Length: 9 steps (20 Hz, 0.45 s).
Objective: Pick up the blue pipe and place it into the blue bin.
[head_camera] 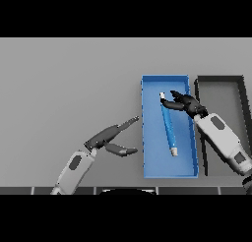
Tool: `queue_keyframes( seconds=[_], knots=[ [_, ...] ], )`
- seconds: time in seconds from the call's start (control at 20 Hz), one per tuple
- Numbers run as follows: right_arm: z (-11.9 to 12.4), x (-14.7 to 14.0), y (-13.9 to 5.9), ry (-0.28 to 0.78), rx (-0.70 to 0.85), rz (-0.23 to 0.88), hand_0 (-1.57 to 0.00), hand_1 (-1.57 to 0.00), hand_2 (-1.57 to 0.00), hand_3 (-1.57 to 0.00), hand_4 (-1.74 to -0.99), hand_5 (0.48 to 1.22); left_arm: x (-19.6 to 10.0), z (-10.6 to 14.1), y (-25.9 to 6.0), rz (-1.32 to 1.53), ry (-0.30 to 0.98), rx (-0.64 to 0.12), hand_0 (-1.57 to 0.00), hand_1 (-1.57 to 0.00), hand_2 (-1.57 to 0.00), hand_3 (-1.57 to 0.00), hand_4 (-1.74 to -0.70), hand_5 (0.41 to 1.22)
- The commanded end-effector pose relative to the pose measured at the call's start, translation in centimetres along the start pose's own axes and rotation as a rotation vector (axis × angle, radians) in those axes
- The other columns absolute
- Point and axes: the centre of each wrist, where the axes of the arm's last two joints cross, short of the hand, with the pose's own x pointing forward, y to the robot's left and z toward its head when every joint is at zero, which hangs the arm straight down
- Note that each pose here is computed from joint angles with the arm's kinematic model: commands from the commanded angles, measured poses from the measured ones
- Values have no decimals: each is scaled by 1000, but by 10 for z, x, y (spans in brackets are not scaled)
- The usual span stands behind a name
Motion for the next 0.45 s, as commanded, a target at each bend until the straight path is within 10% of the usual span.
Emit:
queue_keyframes(
  seconds=[0.0, 0.4],
  knots=[
    [-1, 0, 2, -3, 6, 0, -23, -20, -19, -15, -1119, 695, 1, -1, 0, -3, 0, 0, 1, 1, 1, 1, -915, 462],
    [-4, -2, 4, -22, 36, 2, -9, -8, -7, -6, -1129, 677, -2, 2, 2, 7, -1, -2, 1, 1, 1, 1, -920, 468]
  ],
)
